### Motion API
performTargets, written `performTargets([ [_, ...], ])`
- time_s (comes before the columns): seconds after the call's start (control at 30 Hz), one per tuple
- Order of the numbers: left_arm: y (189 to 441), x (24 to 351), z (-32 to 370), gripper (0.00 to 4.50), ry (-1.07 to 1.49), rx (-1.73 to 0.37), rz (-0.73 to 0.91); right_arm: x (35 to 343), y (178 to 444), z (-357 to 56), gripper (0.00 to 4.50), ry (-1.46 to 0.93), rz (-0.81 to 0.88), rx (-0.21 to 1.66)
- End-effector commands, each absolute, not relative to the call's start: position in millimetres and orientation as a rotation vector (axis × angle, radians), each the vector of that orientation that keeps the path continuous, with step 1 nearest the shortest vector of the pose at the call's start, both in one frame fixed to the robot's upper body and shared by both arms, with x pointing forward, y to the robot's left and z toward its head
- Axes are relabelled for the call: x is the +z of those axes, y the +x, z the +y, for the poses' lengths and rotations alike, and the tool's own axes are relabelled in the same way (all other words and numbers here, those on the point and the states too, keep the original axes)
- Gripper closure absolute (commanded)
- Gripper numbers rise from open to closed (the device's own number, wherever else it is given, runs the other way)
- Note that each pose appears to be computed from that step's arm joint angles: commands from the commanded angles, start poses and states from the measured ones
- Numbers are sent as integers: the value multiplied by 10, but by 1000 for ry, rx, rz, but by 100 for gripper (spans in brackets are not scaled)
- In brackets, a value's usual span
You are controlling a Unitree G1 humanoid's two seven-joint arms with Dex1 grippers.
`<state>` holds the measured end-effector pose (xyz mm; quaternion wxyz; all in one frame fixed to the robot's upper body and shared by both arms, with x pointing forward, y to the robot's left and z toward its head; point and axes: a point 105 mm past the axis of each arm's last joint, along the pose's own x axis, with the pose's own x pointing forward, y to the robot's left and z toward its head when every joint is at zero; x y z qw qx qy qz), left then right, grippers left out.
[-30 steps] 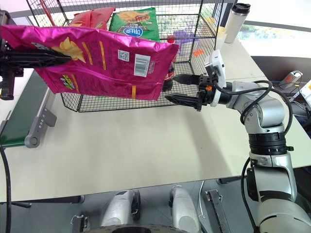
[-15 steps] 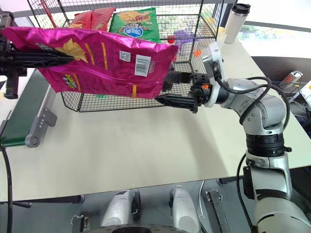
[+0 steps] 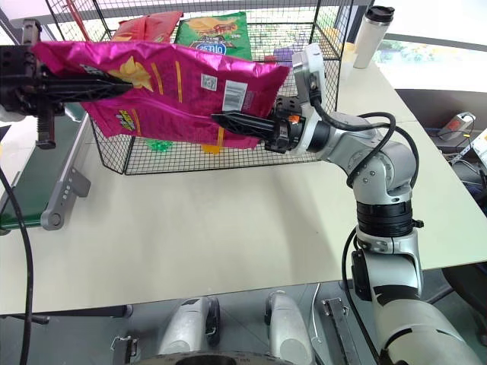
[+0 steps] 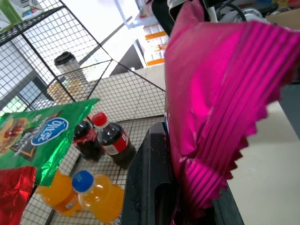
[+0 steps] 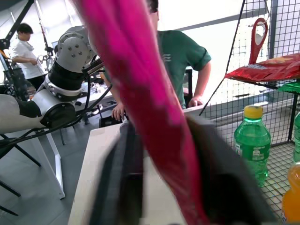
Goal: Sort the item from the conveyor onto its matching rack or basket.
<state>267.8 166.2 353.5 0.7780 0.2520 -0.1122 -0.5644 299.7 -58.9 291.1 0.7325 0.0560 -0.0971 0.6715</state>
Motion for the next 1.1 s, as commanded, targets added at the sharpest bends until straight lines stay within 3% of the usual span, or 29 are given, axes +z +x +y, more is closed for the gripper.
performTargets([
  [0.03, 2627, 3652, 1675, 450, 575, -1201, -295, 3017, 2927, -593, 447, 87, -266, 1493],
  [0.23, 2668, 3612, 1715, 450, 521, -1179, -270, 3035, 2938, -625, 447, 56, -289, 1471],
  [0.27, 2674, 3593, 1730, 387, 509, -1177, -257, 3032, 2938, -631, 450, 50, -289, 1469],
  [0.47, 2725, 3483, 1825, 144, 413, -1147, -217, 3025, 2955, -694, 450, 22, -291, 1439],
  [0.57, 2867, 3516, 1958, 6, 383, -1020, -260, 3029, 2959, -750, 450, 6, -292, 1410],
  [0.83, 2936, 3396, 2214, 6, 296, -893, -255, 3149, 2895, -1182, 450, -81, -321, 1169],
  [1.1, 2918, 3195, 2037, 6, 155, -950, -238, 3667, 2650, -1751, 450, -223, -471, 875],
])
